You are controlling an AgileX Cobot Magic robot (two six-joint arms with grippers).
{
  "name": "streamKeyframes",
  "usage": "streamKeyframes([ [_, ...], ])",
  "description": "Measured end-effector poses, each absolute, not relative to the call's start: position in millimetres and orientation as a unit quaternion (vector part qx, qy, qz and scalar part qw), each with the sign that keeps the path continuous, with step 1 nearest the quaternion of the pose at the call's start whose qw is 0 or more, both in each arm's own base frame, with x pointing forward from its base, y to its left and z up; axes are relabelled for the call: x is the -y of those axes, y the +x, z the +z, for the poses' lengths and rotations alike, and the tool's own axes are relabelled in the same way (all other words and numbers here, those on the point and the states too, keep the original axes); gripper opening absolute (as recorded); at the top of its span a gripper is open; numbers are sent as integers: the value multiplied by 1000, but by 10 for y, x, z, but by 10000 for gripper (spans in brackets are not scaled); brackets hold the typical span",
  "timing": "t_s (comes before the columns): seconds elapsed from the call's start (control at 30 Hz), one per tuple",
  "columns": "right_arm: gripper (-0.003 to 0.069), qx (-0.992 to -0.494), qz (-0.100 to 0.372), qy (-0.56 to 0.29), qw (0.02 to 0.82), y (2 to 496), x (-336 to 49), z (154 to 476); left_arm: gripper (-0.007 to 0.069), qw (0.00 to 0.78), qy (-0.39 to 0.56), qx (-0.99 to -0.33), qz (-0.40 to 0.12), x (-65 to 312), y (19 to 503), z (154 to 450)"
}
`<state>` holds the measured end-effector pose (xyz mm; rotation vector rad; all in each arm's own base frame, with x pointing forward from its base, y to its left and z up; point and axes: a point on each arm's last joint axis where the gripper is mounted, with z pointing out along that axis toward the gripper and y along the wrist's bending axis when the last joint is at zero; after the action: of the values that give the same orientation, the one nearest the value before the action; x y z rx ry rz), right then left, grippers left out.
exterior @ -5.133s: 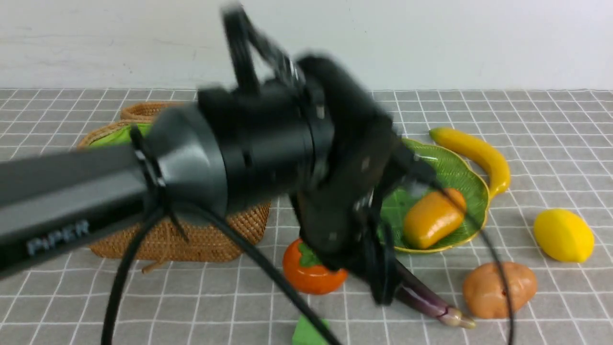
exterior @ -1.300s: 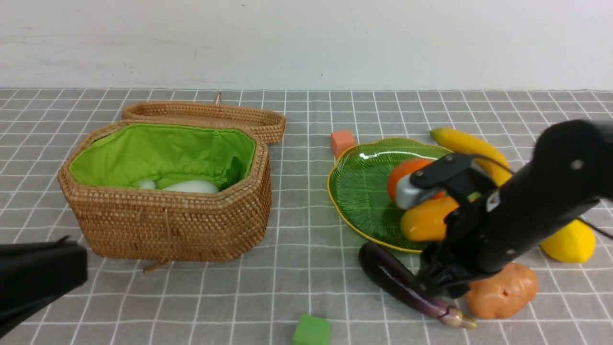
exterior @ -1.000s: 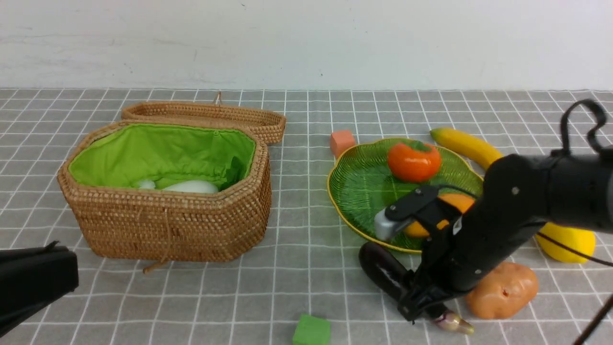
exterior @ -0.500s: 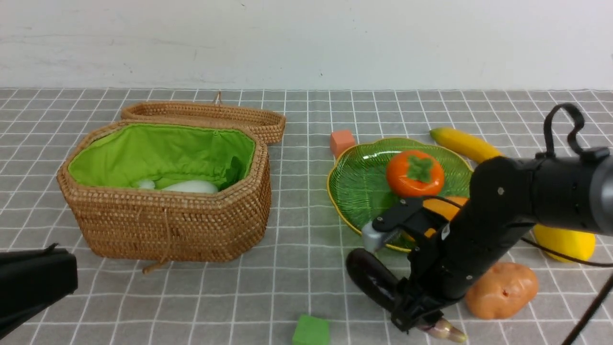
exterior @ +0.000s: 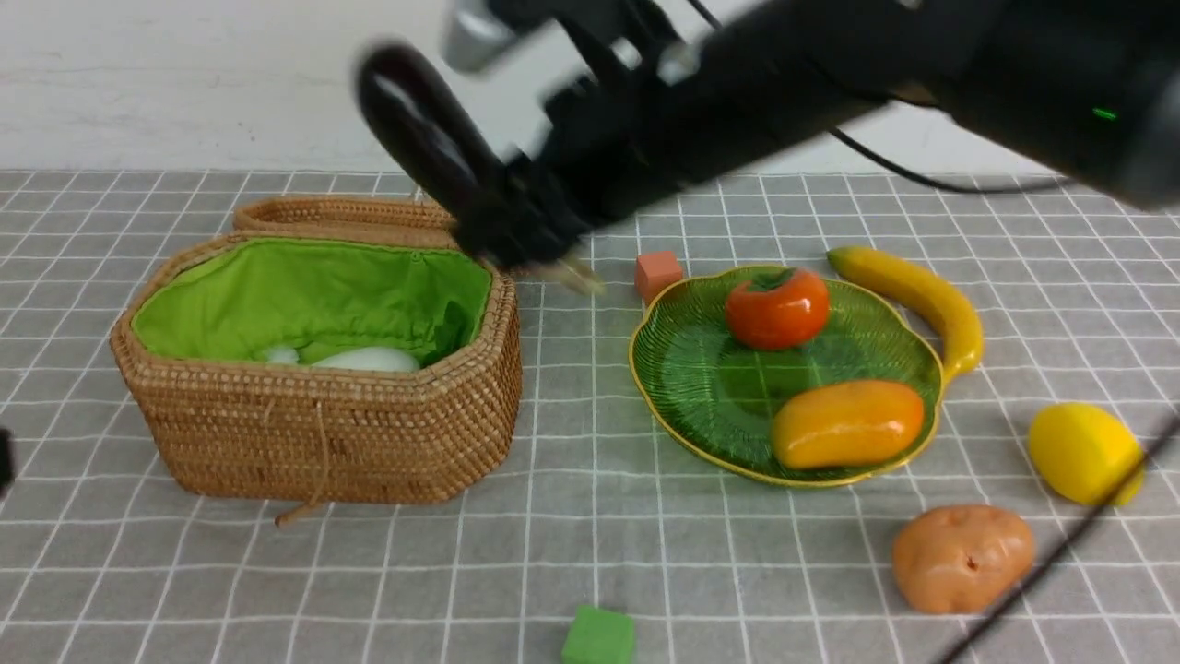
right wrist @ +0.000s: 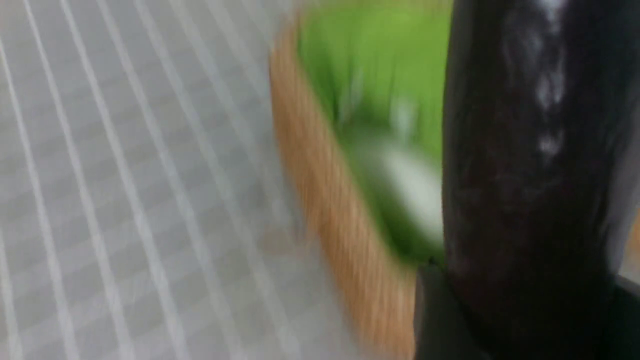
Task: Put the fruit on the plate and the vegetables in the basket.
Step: Grab an eggplant with your right arm and place it in the basket on the left, then use the right arm to grab a potato and put it into the left basket
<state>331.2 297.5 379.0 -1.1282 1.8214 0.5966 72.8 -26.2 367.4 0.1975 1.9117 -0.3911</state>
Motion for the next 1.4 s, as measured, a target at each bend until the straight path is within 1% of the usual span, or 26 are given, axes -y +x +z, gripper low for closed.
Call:
streamKeyframes([
  [0.03, 324, -716, 247, -462, 461, 3382, -3111, 3824, -8, 564, 70, -807, -160, 241, 741, 3686],
  [0.13, 327, -695, 244, -487, 470, 3597, -3441, 3592, -6, 570, 56, -804, -158, 223, 751, 3697],
  [0.17, 350, -689, 240, -494, 473, 3684, -3553, 3496, -6, 571, 54, -804, -158, 221, 752, 3699],
  [0.2, 381, -691, 237, -498, 467, 3735, -3615, 3379, -6, 571, 54, -804, -158, 220, 752, 3699],
  [0.27, 531, -700, 219, -503, 458, 3872, -3709, 3153, -6, 571, 54, -804, -158, 220, 753, 3700],
  [0.3, 544, -700, 218, -503, 458, 3879, -3712, 3153, -6, 571, 54, -804, -158, 220, 753, 3700],
  [0.37, 648, -719, 201, -497, 442, 3933, -3699, 3077, -6, 573, 63, -803, -151, 220, 753, 3700],
  [0.43, 668, -736, 190, -492, 424, 3916, -3649, 3130, -6, 575, 73, -802, -144, 220, 753, 3700],
  [0.53, 643, -776, 184, -466, 383, 3779, -3494, 3403, -6, 576, 97, -799, -142, 241, 746, 3701],
  [0.63, 555, -817, 173, -436, 336, 3557, -3267, 3739, -7, 568, 136, -797, -157, 302, 717, 3692],
  [0.7, 477, -832, 164, -412, 334, 3449, -3132, 3945, -12, 562, 167, -793, -167, 344, 693, 3686],
  [0.8, 266, -847, 154, -366, 354, 3268, -2890, 4296, -13, 537, 234, -781, -215, 459, 622, 3669],
  [0.83, 209, -852, 152, -353, 357, 3223, -2831, 4351, -13, 535, 240, -781, -214, 479, 607, 3664],
  [0.87, 188, -853, 152, -346, 359, 3186, -2792, 4398, -13, 533, 245, -780, -218, 489, 601, 3661],
  [0.93, 97, -874, 139, -311, 345, 3081, -2618, 4410, -13, 523, 269, -774, -235, 531, 564, 3657],
  [1.0, 59, -892, 128, -279, 332, 2918, -2361, 4436, -13, 521, 288, -767, -239, 550, 546, 3657],
  [1.07, 55, -919, 106, -229, 303, 2774, -2019, 4324, -13, 521, 299, -762, -240, 561, 535, 3657],
  [1.1, 62, -937, 85, -196, 277, 2726, -1813, 4158, -13, 521, 302, -761, -241, 564, 532, 3658],
  [1.13, 67, -939, 85, -186, 277, 2686, -1756, 4170, -13, 521, 303, -761, -241, 564, 532, 3658],
  [1.17, 95, -964, 54, -127, 229, 2609, -1443, 3855, -13, 521, 307, -760, -239, 565, 530, 3657],
  [1.23, 153, -979, 38, -52, 191, 2536, -1160, 3536, -13, 520, 307, -760, -240, 566, 529, 3655],
  [1.27, 168, -983, 36, -24, 180, 2525, -1063, 3414, -13, 519, 307, -761, -240, 566, 528, 3654],
  [1.3, 227, -984, 41, 43, 168, 2532, -942, 3211, -13, 519, 307, -761, -240, 565, 528, 3653],
  [1.33, 237, -984, 42, 43, 166, 2526, -942, 3179, -13, 519, 307, -761, -240, 565, 528, 3653],
  [1.37, 307, -979, 54, 114, 158, 2541, -810, 2937, -13, 518, 307, -762, -240, 566, 527, 3651],
  [1.4, 361, -974, 61, 147, 159, 2550, -753, 2835, -13, 517, 307, -762, -240, 566, 526, 3651],
])
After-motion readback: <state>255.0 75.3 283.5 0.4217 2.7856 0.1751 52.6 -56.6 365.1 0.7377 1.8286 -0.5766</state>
